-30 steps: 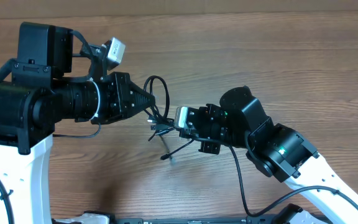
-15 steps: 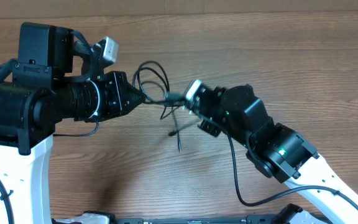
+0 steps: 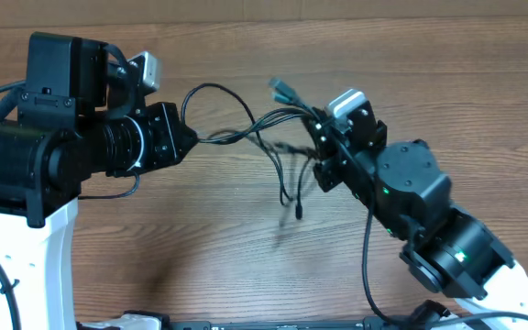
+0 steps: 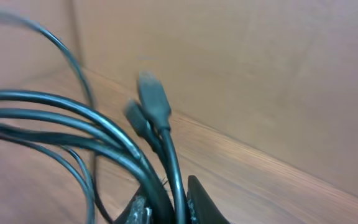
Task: Untangle cables
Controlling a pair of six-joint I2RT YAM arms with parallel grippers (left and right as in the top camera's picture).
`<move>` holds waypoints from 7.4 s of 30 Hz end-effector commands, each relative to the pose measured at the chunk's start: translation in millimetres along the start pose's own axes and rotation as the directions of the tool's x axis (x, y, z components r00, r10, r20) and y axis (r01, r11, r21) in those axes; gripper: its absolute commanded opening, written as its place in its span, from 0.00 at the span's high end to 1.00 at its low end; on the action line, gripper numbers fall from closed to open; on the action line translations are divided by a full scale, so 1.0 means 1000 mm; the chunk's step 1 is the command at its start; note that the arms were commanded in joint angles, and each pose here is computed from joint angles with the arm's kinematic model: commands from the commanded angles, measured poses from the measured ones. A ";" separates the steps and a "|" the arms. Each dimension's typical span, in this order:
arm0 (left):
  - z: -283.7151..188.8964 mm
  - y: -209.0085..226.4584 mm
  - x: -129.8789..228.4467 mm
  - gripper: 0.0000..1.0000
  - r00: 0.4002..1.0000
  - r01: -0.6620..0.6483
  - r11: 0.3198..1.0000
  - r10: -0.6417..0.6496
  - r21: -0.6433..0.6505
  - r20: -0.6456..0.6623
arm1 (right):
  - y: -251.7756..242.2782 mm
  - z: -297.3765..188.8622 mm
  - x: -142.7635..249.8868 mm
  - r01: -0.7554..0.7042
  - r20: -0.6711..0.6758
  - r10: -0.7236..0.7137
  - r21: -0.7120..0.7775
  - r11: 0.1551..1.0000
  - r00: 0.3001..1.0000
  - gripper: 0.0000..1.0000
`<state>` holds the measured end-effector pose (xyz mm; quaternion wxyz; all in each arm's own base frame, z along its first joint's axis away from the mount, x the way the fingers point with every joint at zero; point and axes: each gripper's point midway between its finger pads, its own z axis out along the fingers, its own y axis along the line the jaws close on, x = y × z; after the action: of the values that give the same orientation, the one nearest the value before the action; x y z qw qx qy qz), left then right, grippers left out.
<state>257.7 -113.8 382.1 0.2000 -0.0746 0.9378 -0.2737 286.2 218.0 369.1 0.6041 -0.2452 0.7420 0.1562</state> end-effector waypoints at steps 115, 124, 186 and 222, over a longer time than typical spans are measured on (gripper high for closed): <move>0.255 0.088 0.195 0.68 0.741 0.470 0.862 -0.503 -0.192 -0.445 | -0.025 -0.079 -0.002 -0.133 0.018 0.132 0.068 0.989 0.991 0.17; 0.255 0.131 0.192 0.54 0.780 0.451 0.815 -0.558 -0.364 -0.284 | -0.024 -0.079 -0.003 -0.133 0.021 0.132 0.067 0.989 0.991 0.10; 0.301 0.115 0.174 0.95 0.825 0.327 0.906 -0.412 -0.267 -0.387 | 0.005 -0.080 -0.009 -0.135 0.024 0.138 -0.106 0.985 0.990 0.00; 0.116 0.008 0.070 0.93 0.943 -0.058 0.967 -0.029 -0.248 -0.332 | 0.071 -0.084 0.093 -0.110 -0.384 -0.083 -0.454 0.884 0.920 0.00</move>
<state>242.7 -179.4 244.8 -0.0008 -0.0647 0.9874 -0.1446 170.3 204.9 292.7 0.3855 -0.3865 0.7993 0.2513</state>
